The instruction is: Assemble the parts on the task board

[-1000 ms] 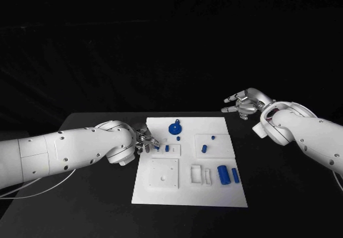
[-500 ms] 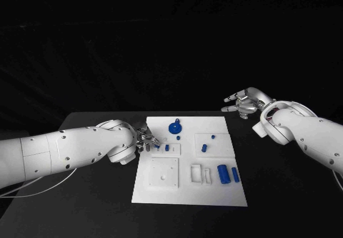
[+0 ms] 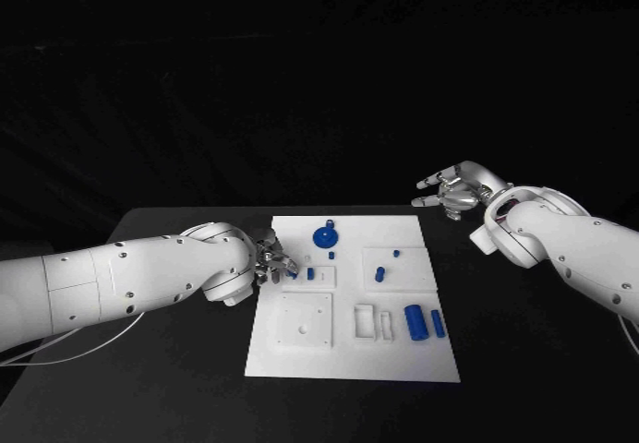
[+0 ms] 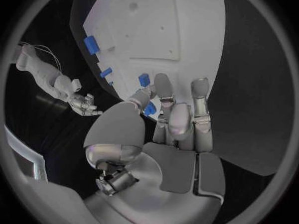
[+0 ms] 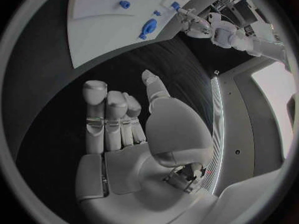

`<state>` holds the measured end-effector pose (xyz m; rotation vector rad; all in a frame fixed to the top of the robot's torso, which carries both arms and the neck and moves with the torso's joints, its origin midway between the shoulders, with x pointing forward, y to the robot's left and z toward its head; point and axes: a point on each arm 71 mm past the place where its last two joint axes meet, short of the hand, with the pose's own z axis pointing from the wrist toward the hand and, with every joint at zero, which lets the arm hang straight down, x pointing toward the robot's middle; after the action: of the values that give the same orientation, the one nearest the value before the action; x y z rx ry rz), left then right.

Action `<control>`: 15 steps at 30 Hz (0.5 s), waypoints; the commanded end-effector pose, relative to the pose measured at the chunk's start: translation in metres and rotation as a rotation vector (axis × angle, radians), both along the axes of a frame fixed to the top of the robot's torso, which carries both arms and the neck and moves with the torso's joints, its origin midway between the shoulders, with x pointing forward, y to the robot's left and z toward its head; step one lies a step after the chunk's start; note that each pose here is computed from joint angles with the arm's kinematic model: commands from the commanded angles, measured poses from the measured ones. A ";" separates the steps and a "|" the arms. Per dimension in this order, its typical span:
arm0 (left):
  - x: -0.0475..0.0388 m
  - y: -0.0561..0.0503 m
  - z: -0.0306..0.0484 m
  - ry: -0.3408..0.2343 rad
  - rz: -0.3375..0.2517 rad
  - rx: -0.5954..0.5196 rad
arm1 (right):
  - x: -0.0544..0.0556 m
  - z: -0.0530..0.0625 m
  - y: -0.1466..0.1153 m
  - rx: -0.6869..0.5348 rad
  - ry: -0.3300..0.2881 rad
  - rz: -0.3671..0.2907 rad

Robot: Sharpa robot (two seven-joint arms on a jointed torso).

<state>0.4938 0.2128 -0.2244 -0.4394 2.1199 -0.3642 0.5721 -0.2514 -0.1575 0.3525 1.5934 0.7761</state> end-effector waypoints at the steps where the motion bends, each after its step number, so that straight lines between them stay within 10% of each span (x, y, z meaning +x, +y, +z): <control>1: -0.0022 -0.002 -0.0047 0.022 -0.022 0.022 | 0.000 -0.001 0.001 -0.007 0.005 0.014; 15: -0.0048 -0.004 -0.0077 0.051 -0.042 0.037 | -0.001 -0.002 0.001 -0.007 0.007 0.013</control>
<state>0.4936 0.2094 -0.2247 -0.4140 2.1298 -0.3627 0.5718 -0.2520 -0.1586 0.3535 1.5956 0.7752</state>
